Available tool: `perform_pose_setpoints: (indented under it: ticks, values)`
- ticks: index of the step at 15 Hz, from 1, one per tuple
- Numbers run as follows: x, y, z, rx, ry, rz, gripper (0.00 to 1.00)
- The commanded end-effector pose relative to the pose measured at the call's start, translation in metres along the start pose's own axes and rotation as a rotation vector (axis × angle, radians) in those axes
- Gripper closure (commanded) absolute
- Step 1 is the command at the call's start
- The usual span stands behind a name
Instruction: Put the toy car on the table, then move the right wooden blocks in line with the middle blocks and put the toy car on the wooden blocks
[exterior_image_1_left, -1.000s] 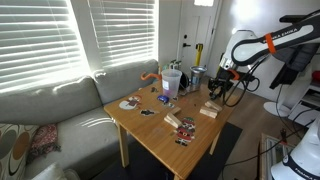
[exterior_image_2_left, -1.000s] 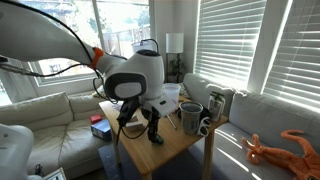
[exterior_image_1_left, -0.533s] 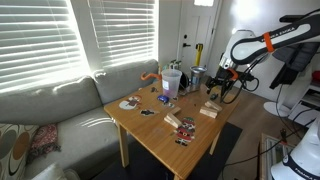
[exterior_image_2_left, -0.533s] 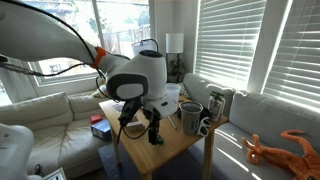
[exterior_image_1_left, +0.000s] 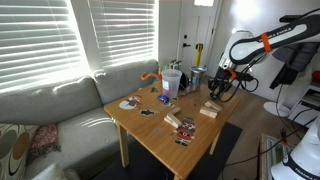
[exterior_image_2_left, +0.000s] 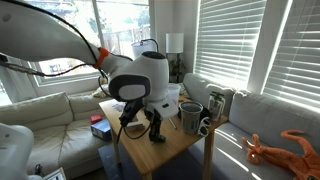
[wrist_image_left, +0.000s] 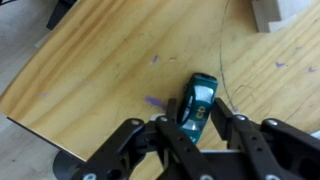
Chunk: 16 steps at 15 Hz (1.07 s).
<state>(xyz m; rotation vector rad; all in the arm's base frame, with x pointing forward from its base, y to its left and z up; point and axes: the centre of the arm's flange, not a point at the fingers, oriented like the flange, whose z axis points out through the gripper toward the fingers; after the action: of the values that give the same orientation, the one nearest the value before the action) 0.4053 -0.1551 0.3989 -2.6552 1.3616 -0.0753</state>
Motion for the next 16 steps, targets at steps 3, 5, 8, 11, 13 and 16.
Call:
perform_pose_setpoints:
  ticks: [3,5,8,11,13,16]
  values:
    - [-0.031,0.004,-0.029,-0.020,-0.039,0.016,0.93]
    - [-0.049,0.004,-0.041,-0.042,-0.064,0.011,0.93]
    - [-0.037,-0.003,-0.034,-0.037,-0.074,-0.009,0.71]
    - [-0.048,-0.003,-0.042,-0.031,-0.066,-0.012,0.71]
    - [-0.054,-0.006,-0.042,-0.018,-0.080,0.003,0.93]
    - [-0.069,-0.019,-0.048,-0.038,-0.063,0.129,0.93]
